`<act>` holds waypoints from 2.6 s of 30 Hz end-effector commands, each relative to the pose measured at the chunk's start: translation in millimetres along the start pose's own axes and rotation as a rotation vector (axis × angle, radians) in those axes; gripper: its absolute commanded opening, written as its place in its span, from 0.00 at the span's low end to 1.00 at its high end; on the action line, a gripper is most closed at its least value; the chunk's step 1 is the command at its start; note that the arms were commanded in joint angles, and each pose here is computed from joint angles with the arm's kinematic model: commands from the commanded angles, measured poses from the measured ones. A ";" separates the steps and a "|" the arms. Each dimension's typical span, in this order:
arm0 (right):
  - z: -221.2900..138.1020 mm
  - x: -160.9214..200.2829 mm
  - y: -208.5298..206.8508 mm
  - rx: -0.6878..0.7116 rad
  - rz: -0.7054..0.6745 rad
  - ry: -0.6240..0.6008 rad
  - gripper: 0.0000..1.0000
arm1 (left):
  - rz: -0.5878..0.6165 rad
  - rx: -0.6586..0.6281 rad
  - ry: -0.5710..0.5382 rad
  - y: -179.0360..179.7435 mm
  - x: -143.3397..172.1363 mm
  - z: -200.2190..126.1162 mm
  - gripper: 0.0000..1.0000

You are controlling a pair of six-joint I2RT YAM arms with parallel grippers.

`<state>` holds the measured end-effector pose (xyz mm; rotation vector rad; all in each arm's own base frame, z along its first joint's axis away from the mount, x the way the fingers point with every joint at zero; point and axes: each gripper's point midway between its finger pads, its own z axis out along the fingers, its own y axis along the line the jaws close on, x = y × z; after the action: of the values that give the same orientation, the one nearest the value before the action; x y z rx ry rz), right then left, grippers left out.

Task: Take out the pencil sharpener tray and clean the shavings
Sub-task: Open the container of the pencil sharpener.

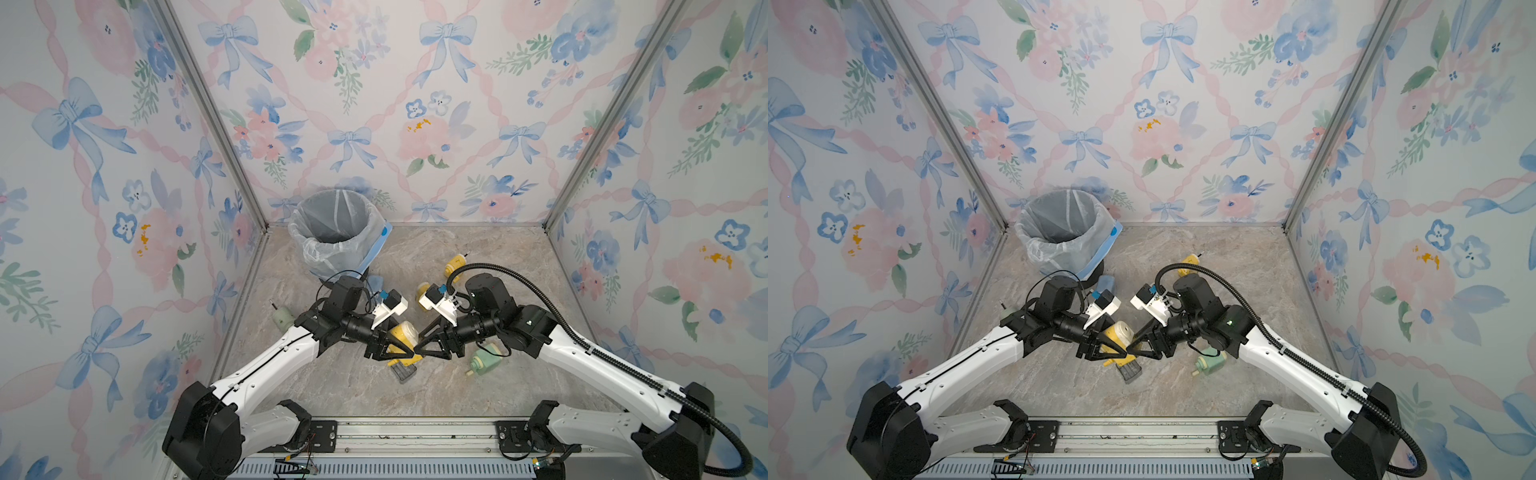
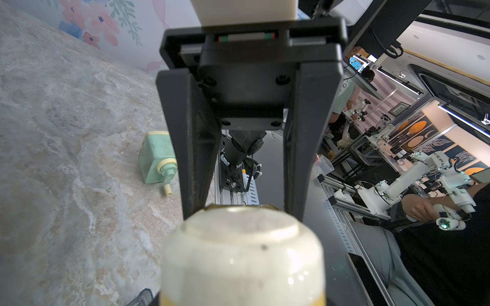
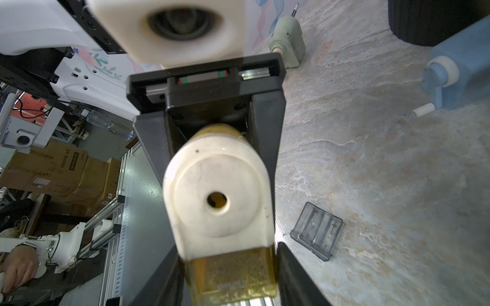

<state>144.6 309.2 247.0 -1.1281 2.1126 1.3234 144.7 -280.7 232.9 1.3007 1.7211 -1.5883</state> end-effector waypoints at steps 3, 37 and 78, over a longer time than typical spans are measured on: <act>-15.0 -13.9 9.4 -0.019 -0.010 -0.055 0.49 | 0.050 0.009 -0.009 -5.5 -3.2 -0.7 0.00; -25.0 -12.1 3.3 0.015 -0.001 -0.063 0.79 | 0.046 -0.022 -0.006 -0.5 -2.6 -0.9 0.00; -33.7 -17.8 12.6 -0.032 -0.014 -0.099 0.43 | 0.064 0.008 -0.015 -10.1 -3.8 -2.7 0.00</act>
<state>145.0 300.8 255.3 -1.1482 2.0613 1.3272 142.8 -281.6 241.1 1.3022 1.6895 -1.5890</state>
